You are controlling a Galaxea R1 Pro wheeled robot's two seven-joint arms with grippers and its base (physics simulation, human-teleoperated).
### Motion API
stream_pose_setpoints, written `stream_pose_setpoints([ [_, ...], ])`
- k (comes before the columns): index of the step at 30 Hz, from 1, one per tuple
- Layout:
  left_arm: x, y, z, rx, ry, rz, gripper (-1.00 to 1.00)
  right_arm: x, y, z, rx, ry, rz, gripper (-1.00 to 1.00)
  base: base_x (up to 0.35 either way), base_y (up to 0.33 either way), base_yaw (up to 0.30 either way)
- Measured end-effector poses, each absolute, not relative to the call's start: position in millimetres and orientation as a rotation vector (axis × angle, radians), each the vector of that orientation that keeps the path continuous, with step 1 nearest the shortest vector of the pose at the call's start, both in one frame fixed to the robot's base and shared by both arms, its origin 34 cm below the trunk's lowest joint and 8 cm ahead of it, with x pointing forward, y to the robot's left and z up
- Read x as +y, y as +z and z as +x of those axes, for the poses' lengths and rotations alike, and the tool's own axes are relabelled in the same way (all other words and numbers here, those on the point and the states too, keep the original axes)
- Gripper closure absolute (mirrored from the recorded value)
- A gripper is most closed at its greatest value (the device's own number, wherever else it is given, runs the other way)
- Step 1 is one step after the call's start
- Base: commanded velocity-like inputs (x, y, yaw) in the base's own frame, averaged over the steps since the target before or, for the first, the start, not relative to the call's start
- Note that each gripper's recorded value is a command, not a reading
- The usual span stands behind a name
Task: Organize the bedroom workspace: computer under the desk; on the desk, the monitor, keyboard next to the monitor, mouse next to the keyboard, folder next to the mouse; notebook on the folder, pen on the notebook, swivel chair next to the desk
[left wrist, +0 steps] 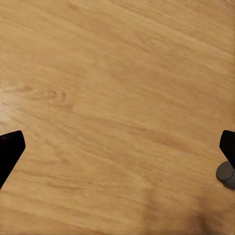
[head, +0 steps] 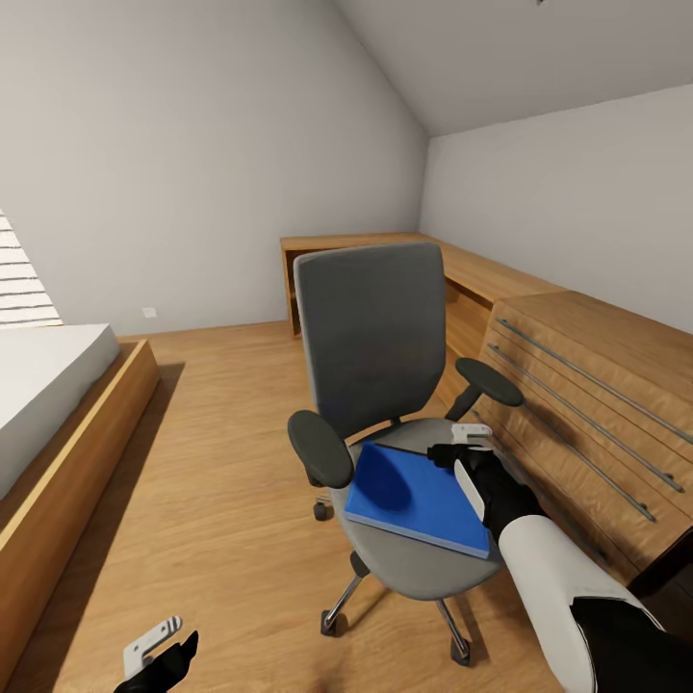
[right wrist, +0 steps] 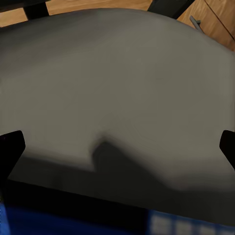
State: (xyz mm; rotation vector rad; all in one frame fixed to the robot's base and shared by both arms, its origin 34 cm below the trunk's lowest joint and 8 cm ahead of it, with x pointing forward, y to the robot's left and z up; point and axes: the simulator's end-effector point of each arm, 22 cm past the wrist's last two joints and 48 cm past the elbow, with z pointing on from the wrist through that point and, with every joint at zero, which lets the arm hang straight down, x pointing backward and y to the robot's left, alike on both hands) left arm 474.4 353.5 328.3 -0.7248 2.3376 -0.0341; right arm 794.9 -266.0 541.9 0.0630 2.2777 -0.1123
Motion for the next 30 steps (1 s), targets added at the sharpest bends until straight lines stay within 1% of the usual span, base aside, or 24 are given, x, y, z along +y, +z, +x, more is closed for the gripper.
stream_pose_setpoints([
  [30,353.2,328.3,474.7,2.338,-0.035,-0.723,-1.0,-268.0,550.1,799.1,2.258,-0.11,0.075,-1.0,0.0,0.0,0.0],
])
